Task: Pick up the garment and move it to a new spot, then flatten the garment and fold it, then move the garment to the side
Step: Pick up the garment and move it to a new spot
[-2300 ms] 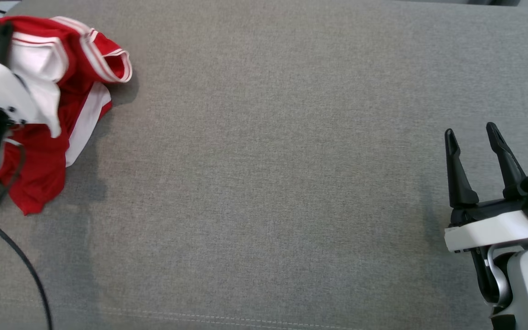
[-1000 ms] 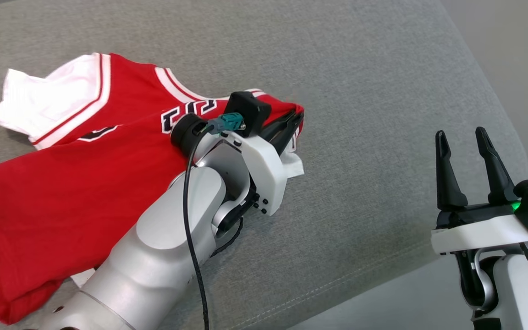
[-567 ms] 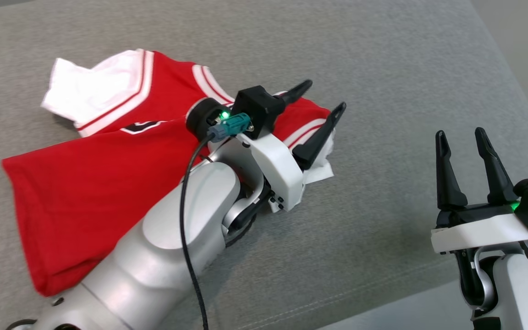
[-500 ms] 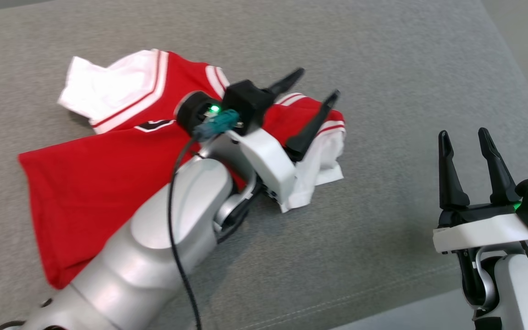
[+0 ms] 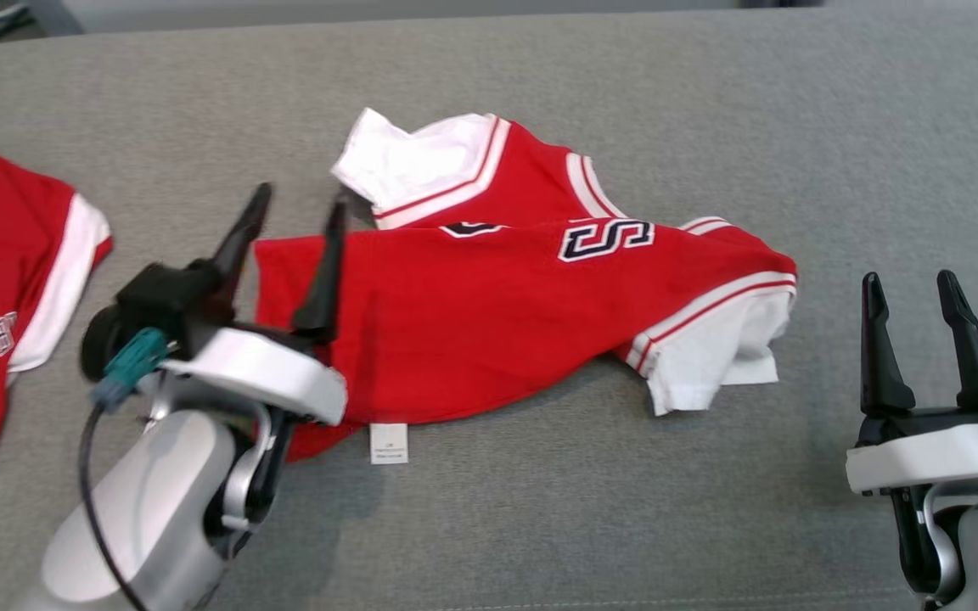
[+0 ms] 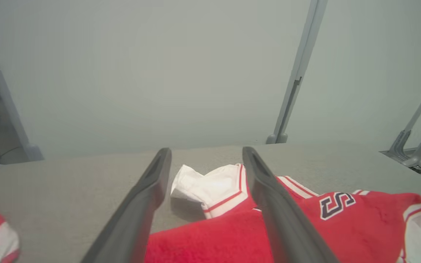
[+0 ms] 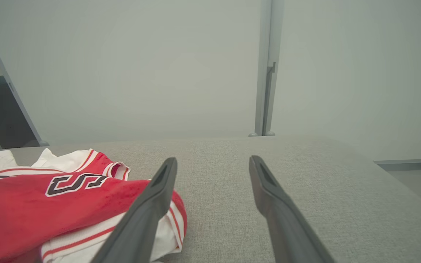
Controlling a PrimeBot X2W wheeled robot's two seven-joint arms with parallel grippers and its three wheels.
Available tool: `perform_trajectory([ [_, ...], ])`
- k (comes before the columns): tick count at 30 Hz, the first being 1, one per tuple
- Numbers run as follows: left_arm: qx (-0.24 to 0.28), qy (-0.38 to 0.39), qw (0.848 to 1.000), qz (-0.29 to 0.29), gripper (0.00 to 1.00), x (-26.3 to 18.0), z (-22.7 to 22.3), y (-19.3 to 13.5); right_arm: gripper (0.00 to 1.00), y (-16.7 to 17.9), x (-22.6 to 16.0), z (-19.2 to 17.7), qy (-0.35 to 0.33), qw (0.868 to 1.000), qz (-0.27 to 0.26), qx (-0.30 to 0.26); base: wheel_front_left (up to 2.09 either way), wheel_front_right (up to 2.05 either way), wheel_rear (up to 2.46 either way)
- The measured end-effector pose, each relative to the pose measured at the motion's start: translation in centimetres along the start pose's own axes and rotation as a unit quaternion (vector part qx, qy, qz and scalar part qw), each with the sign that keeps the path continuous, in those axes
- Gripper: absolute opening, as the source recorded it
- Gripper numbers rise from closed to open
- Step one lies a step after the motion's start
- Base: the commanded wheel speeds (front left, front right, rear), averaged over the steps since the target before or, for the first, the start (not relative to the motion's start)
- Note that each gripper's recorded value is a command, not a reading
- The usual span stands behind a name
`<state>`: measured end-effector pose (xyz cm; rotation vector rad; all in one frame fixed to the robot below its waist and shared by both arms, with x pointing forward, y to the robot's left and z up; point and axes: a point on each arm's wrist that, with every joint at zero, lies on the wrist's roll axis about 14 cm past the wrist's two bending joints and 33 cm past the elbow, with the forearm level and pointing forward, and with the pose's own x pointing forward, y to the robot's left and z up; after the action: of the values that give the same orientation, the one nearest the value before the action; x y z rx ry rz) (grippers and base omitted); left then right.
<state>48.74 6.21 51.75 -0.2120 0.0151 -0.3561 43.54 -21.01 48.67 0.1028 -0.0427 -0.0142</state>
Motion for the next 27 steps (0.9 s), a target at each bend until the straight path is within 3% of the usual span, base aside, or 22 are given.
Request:
perform_trajectory([
  [4,0.001,-0.026,0.997,0.078,1.0,-3.3,1.8,4.2,1.0,1.0,-0.1,0.3,-0.004,1.0,0.012,0.004,0.0,0.0,0.0],
  [9,0.002,-0.025,0.991,0.133,1.0,-7.7,1.8,6.4,1.0,1.5,-1.4,0.1,0.004,1.0,0.019,0.004,0.0,0.0,0.0],
  [17,0.023,-0.003,0.988,0.155,1.0,-13.1,0.6,6.8,1.0,1.8,-4.1,-0.4,0.018,1.0,0.024,0.005,0.0,0.0,0.0],
  [27,0.023,0.016,0.986,0.161,1.0,-16.7,-0.7,6.1,1.0,1.8,-7.5,-1.5,0.04,0.999,0.023,0.006,0.0,0.0,0.0],
])
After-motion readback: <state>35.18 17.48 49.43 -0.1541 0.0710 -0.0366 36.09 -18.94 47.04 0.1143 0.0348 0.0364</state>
